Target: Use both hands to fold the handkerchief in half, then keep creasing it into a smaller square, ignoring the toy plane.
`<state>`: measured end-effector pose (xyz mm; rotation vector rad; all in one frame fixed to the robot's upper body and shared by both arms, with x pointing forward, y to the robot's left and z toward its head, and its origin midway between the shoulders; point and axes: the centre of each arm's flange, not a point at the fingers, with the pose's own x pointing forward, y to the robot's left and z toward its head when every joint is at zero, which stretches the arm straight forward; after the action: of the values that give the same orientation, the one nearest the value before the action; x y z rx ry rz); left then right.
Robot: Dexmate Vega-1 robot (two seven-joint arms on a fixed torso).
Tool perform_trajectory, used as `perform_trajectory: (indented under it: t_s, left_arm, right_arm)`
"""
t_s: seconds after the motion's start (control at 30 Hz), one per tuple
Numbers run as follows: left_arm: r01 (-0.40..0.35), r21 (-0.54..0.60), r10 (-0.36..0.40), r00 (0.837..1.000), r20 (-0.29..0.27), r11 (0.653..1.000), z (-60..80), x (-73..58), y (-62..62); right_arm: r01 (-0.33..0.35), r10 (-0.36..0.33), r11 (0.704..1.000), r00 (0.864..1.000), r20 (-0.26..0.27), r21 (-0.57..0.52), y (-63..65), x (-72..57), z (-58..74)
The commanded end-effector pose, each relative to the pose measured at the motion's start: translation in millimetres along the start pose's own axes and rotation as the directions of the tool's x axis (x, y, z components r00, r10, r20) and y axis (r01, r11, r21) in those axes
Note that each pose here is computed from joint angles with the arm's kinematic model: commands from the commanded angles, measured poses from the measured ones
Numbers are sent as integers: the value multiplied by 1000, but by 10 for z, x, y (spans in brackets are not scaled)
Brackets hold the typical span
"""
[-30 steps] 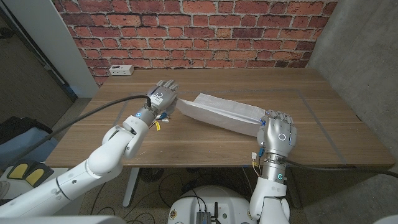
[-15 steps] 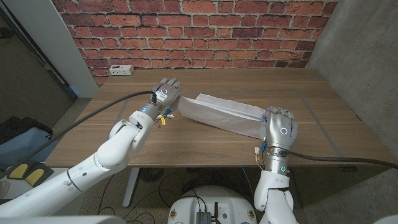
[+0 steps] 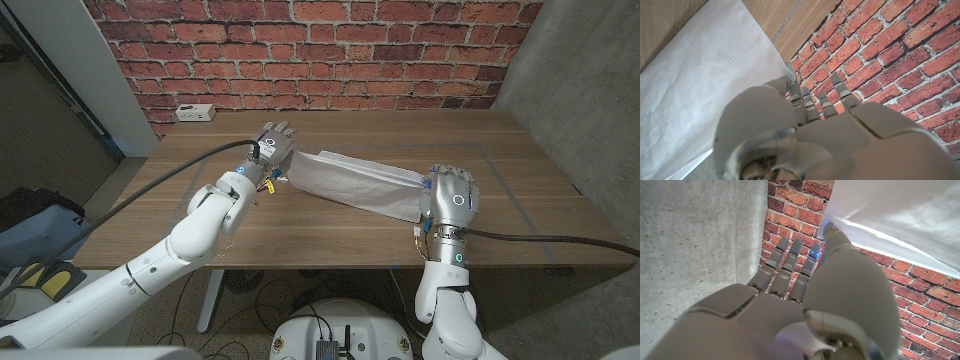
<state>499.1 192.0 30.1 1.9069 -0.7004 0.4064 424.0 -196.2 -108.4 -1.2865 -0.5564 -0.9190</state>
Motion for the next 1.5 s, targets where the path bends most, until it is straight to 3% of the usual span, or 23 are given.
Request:
perform_trajectory:
  t_s: [0.03, 0.63, 1.5]
  left_arm:
    - [12, 9, -12, 1000, -3, 1000, 49, 219, -8]
    - [2, 24, -1, 1000, -9, 1000, 95, 542, -14]
    - [93, 41, -94, 995, 17, 995, 135, 963, -134]
  right_arm:
    - [-14, 14, 1000, 1000, 7, -1, 93, 213, -54]
    - [-31, 31, 1000, 999, 15, -3, 240, 558, -109]
    - [-123, 124, 992, 992, 25, -21, 497, 931, -107]
